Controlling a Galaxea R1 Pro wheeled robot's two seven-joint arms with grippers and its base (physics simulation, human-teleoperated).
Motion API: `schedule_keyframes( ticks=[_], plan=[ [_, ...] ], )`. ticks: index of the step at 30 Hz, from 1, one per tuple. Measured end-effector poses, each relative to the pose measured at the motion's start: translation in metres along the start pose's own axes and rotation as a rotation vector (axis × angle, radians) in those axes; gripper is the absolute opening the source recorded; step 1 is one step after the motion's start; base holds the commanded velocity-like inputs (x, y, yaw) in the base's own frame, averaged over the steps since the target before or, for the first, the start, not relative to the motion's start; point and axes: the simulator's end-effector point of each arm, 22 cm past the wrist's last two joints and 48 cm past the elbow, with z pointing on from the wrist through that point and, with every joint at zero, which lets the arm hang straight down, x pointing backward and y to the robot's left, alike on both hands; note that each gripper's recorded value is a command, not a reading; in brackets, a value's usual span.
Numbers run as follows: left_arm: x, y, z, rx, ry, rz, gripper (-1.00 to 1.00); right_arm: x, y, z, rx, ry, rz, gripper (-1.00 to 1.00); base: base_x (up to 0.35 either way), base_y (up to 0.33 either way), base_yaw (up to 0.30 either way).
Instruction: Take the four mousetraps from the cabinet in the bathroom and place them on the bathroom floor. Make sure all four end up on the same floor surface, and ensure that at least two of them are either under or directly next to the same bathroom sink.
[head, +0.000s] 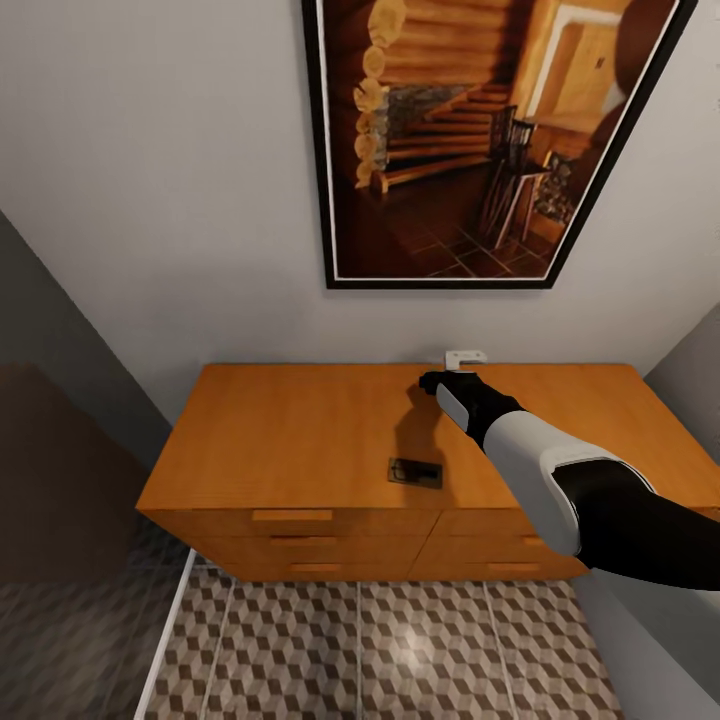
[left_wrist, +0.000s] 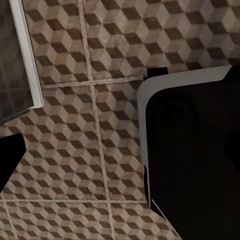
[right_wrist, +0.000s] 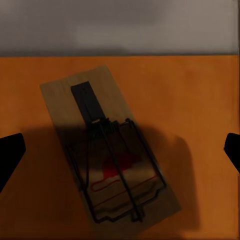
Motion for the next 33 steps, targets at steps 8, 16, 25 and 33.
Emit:
schedule_keyframes(
  ticks=[8, 16, 25, 33],
  plan=[
    [0.000, 0.000, 0.000, 0.000, -0.001, 0.000, 1.00, 0.000, 0.000, 0.000, 0.001, 0.000, 0.000, 1.00, -0.006, -0.006, 0.000],
    [0.000, 0.000, 0.000, 0.000, -0.001, 0.000, 1.00, 0.000, 0.000, 0.000, 0.000, 0.000, 0.000, 1.00, 0.000, 0.000, 0.000],
    [0.003, 0.000, 0.000, 0.000, 0.006, 0.001, 1.00, 0.005, 0.001, 0.003, 0.000, 0.008, -0.001, 1.00, 0.000, 0.000, 0.000],
    [0.008, -0.001, 0.001, 0.002, 0.018, 0.003, 1.00, 0.013, 0.002, 0.009, -0.001, 0.020, -0.002, 1.00, 0.000, 0.000, 0.000]
  ],
)
